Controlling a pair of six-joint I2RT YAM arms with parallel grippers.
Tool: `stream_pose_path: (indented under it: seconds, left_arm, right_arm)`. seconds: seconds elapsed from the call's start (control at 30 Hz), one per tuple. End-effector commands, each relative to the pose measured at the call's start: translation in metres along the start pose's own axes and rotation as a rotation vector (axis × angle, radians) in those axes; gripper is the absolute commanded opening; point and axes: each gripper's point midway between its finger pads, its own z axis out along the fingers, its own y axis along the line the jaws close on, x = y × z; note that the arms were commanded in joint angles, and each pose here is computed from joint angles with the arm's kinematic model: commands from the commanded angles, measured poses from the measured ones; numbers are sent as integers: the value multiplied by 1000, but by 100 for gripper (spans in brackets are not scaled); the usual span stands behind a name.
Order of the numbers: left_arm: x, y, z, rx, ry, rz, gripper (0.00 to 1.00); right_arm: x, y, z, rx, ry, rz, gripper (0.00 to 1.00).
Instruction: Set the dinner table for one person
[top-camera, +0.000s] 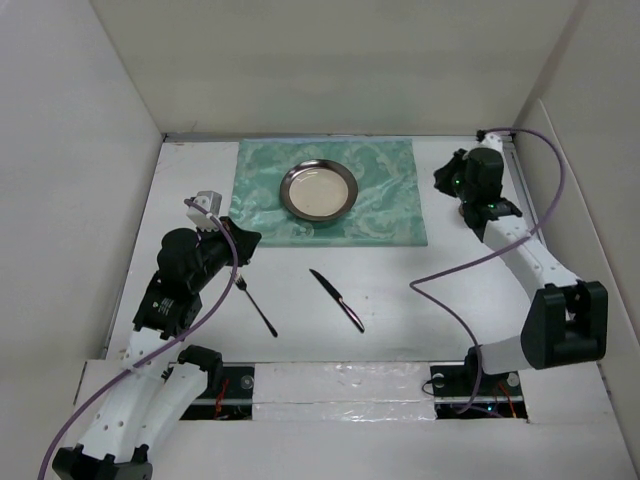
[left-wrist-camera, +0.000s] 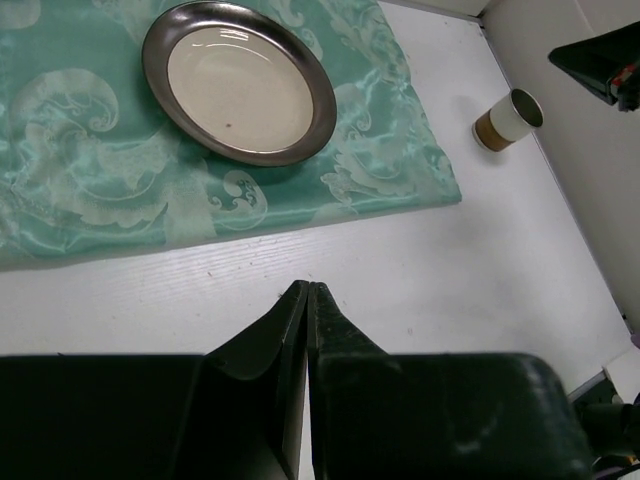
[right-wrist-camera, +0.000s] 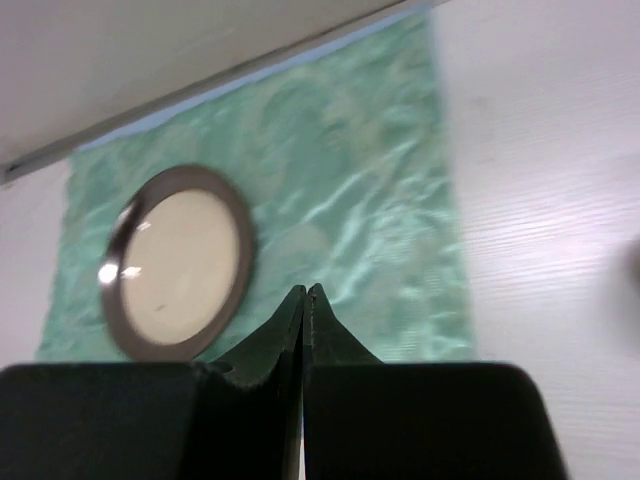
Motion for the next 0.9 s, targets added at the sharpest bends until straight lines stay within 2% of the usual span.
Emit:
stream_pose_path:
  seconds: [0.0,0.03,0.1,0.13,0.17,0.2,0.23,0.3,0.7,0.87]
  left_arm:
    - [-22,-15,-5,53,-61,22,0]
    - [-22,-15,-5,58,-59,23,0]
    - [-22,-14,-4,48,-61,20,2]
    - [-22,-13,-4,44,-58,19,5]
    - [-21,-13,-4,43,-58,19,7]
    - [-21,-14,-5,51,-59,20,12]
    - [-21,-15,-6,54,-61,21,13]
    - [-21,-14,-3,51,-56,18,16]
    - [-19,-17,-3,69,-47,17,18]
    - [-16,-18,-3,82,-39,14,18]
  right_arm:
    - [-26,-81,-24,329,-62,-99,4]
    - [-20,-95,-27,379,-27,-112,13]
    - [-23,-104,-29,419,-26,-115,24]
    - [-31,-118,-31,467,-54,-116,37]
    - [-29,-127,-26,490,-49,-123,43]
    - [-36,-131,-21,502,-52,-120,46]
    - [-30,-143,-19,517,-2,-117,48]
    - [-16,-154,-1,528,71,-120,48]
    - [-14,-179,44,615,101,-145,46]
    - [-2,-193,64,688,136,-195,25]
